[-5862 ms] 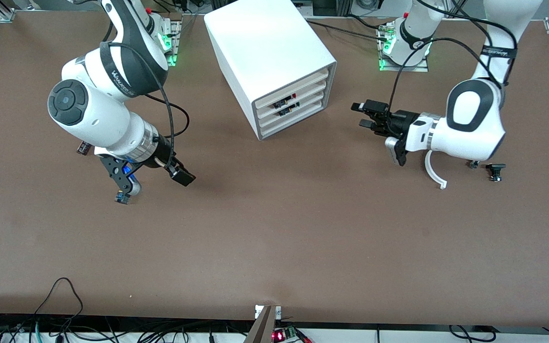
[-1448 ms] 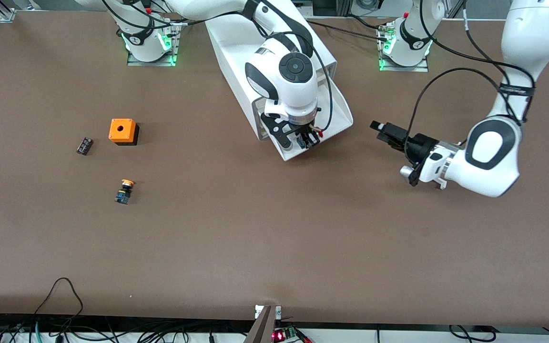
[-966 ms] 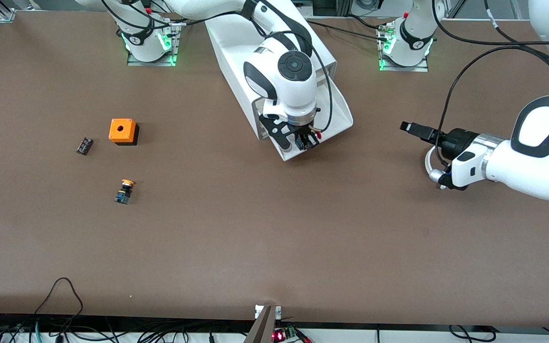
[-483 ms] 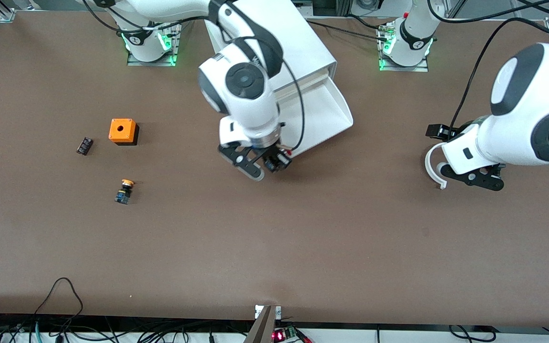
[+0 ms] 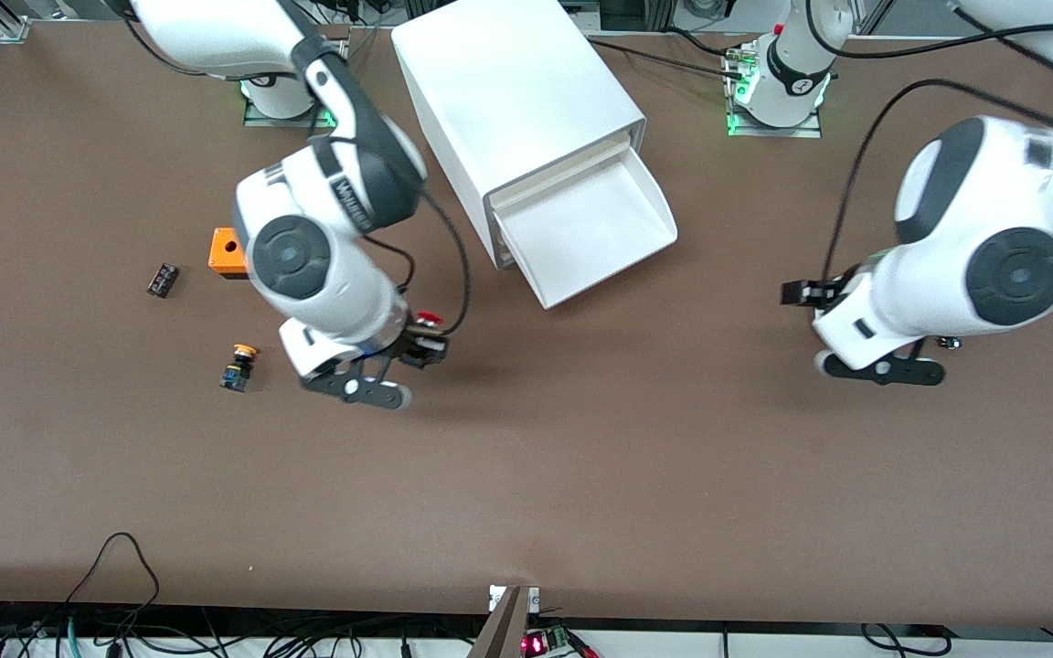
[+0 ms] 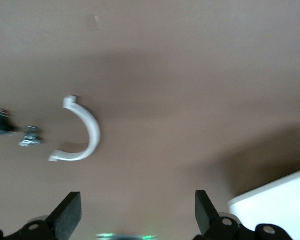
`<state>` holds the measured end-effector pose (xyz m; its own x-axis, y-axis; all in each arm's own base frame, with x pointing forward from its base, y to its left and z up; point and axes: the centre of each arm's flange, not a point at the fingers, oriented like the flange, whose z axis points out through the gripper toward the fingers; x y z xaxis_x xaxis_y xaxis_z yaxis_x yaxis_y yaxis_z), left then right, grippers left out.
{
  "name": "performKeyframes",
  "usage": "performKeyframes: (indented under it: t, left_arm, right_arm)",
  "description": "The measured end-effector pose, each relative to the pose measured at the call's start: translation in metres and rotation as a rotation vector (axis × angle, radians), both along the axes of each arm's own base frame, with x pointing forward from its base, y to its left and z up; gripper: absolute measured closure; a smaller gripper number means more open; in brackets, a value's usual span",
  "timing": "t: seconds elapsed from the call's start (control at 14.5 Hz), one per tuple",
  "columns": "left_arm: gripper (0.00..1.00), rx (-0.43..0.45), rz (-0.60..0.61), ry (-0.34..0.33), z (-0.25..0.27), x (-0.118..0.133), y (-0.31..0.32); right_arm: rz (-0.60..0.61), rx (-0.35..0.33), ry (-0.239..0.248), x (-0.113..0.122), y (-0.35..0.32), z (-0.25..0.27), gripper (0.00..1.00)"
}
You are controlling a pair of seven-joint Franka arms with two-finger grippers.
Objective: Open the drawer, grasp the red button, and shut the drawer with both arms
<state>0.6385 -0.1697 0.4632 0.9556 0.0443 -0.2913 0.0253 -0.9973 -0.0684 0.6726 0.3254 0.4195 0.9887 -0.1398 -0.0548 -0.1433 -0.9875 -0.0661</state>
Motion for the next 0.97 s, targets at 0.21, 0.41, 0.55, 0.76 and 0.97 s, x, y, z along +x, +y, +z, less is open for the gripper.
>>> performKeyframes:
  t: [0.21, 0.41, 0.55, 0.76, 0.97]
  left_arm:
    - [0.0, 0.012, 0.122, -0.095, -0.024, -0.011, -0.072]
    - [0.0, -0.018, 0.236, -0.173, -0.064, -0.025, -0.115]
    - [0.0, -0.038, 0.314, -0.199, -0.098, -0.04, -0.135]
    - [0.0, -0.041, 0.36, -0.182, -0.138, -0.073, -0.159]
    - [0.0, -0.025, 0.368, -0.156, -0.149, -0.094, -0.171]
  right_arm:
    - [0.138, -0.002, 0.021, 0.024, -0.071, -0.018, 0.59]
    - [0.217, 0.001, 0.036, 0.038, -0.128, -0.041, 0.59]
    - [0.236, -0.002, 0.033, 0.041, -0.15, -0.057, 0.59]
    - [0.264, -0.018, 0.008, 0.037, -0.17, -0.088, 0.59]
    - [0.288, -0.04, -0.039, 0.022, -0.199, -0.131, 0.59]
